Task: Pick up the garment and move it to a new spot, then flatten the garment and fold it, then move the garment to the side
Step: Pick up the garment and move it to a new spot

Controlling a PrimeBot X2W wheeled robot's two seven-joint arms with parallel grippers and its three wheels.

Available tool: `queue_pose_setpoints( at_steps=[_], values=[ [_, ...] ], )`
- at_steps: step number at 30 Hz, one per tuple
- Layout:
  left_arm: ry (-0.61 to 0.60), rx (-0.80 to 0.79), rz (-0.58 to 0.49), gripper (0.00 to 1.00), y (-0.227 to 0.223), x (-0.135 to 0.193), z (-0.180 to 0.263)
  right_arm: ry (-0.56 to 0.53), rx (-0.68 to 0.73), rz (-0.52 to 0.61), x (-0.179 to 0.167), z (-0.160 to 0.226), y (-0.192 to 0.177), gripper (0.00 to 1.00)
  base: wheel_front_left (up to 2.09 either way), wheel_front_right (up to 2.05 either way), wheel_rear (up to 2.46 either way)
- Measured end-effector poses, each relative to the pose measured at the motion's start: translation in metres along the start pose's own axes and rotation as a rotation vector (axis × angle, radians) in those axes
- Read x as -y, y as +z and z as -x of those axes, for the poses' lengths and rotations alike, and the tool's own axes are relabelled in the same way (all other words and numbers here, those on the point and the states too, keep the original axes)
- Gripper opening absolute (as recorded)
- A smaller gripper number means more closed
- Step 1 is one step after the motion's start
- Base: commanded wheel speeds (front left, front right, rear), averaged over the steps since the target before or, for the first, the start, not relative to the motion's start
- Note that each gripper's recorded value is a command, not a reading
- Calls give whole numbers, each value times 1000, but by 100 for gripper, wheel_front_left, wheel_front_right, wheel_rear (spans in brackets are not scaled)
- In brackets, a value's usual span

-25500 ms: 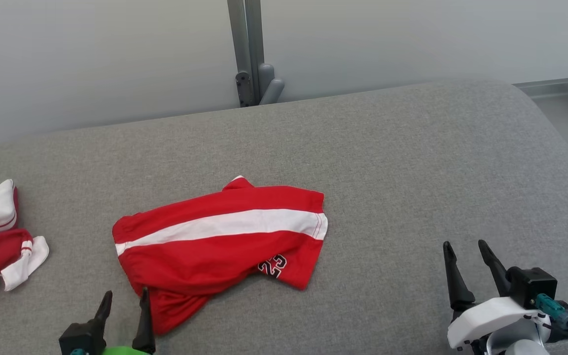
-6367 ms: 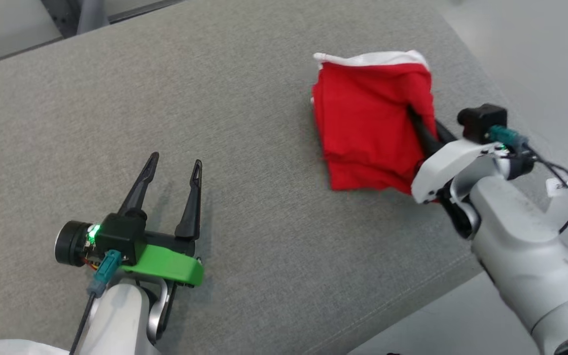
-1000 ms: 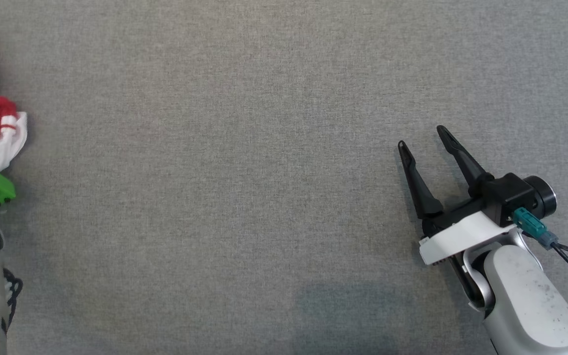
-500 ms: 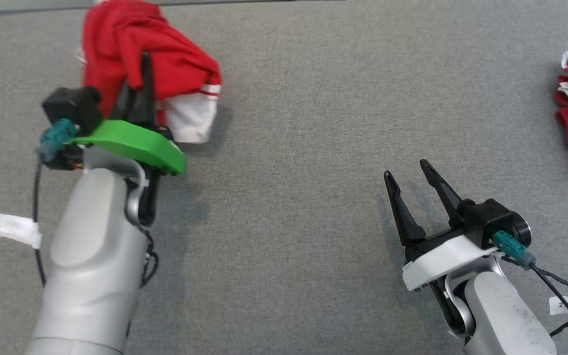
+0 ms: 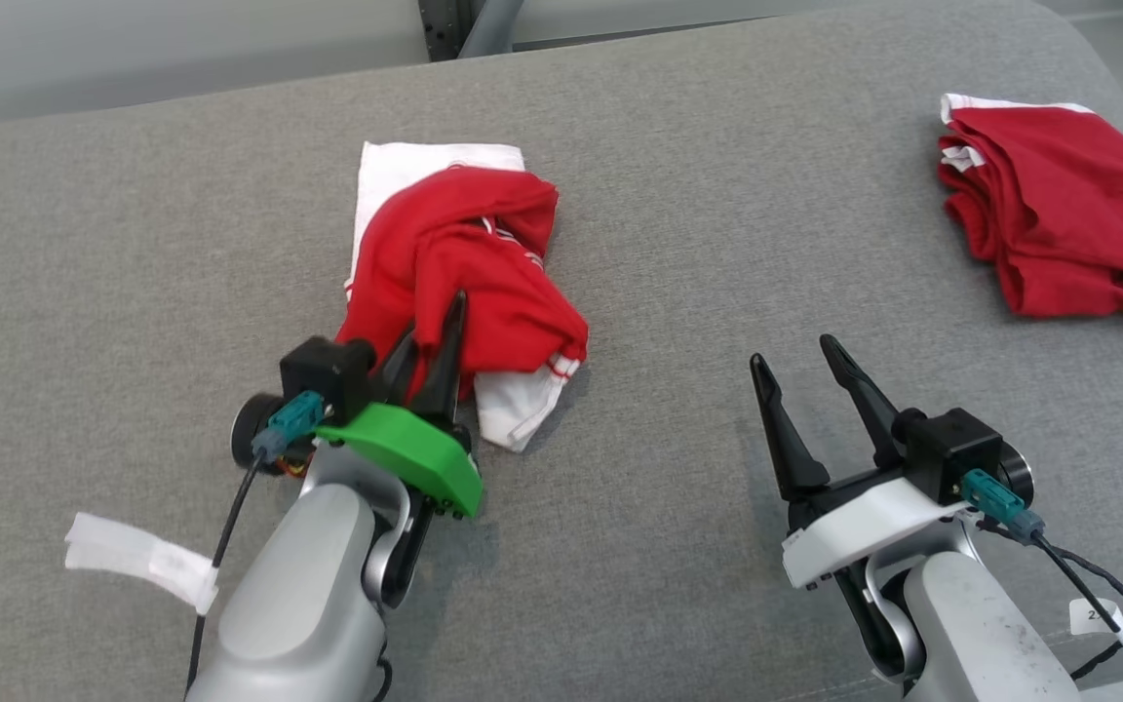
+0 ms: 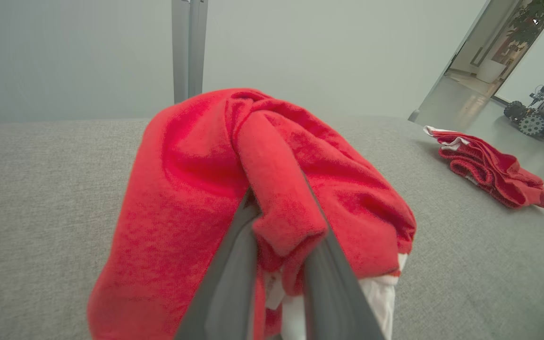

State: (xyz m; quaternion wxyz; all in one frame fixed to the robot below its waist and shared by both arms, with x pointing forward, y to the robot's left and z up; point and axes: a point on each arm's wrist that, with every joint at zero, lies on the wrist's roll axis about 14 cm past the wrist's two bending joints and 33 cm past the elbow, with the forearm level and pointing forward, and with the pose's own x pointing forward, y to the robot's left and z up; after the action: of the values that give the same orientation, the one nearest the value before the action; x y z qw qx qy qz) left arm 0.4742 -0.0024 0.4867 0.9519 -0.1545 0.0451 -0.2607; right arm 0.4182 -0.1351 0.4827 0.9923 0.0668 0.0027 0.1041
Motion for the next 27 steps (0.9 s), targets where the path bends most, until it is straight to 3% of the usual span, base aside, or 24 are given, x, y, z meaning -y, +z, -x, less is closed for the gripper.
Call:
queue_pose_setpoints(
  at_steps=[3,9,21,27],
  values=[
    [62,-60,-1,100,-26,-10,15,-35,10,3,9,9,5,100,0,0,0],
    [176,19,-28,100,-7,-32,48,-74,34,-2,16,27,15,100,0,0,0],
    [414,100,-184,100,21,-77,143,-87,87,-12,9,57,31,100,0,0,0],
    [482,113,-185,100,24,-87,170,-76,82,-20,3,64,27,100,0,0,0]
  ],
)
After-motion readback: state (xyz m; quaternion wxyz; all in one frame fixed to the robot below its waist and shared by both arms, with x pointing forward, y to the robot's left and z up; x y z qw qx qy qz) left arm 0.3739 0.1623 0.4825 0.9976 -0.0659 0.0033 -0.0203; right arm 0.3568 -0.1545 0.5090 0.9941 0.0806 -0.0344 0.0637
